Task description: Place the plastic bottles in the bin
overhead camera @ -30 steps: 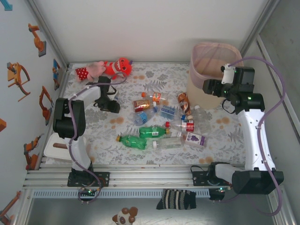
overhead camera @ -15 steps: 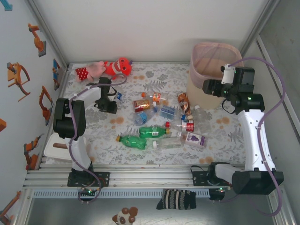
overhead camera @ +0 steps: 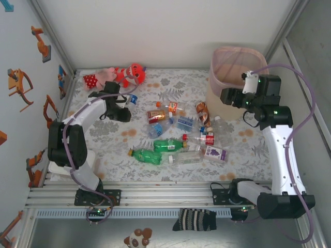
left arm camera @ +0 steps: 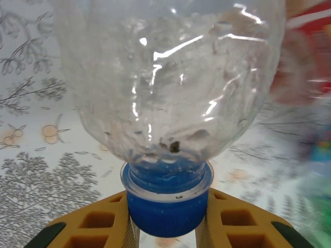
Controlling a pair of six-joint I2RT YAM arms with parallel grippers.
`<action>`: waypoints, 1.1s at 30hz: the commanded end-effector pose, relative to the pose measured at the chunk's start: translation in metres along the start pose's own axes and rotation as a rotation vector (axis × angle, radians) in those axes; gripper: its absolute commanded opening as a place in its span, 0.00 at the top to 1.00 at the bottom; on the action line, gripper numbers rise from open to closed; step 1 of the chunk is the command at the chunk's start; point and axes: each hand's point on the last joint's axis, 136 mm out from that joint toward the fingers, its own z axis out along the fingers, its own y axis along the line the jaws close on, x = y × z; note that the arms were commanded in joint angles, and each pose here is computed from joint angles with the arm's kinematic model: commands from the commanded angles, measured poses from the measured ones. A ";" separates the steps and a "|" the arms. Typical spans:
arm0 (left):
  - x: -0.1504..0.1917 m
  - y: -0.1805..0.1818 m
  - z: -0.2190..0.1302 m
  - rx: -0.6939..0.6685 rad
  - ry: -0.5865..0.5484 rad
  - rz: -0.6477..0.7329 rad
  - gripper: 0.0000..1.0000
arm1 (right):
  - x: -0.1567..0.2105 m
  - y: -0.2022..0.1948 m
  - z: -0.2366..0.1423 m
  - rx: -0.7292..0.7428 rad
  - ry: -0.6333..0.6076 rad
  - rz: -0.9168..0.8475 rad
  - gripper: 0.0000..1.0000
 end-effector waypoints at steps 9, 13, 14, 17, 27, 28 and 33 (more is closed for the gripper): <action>-0.019 -0.130 -0.105 0.497 -0.367 0.286 0.81 | -0.017 0.102 -0.032 -0.342 -0.134 -0.088 0.28; -0.016 -0.163 -0.144 0.617 -0.498 0.394 0.82 | -0.022 0.137 -0.050 -0.476 -0.182 -0.133 0.28; -0.014 -0.169 -0.153 0.641 -0.523 0.418 0.82 | -0.023 0.145 -0.056 -0.509 -0.196 -0.145 0.28; -0.005 -0.187 -0.179 0.709 -0.596 0.502 0.83 | -0.025 0.167 -0.071 -0.600 -0.233 -0.179 0.28; 0.030 -0.233 -0.227 0.875 -0.704 0.718 0.87 | -0.029 0.236 -0.099 -0.861 -0.291 -0.277 0.22; 0.033 -0.236 -0.229 0.886 -0.706 0.732 0.87 | -0.029 0.242 -0.099 -0.879 -0.289 -0.285 0.20; 0.039 -0.245 -0.235 0.911 -0.710 0.766 0.87 | -0.030 0.267 -0.100 -0.963 -0.290 -0.319 0.14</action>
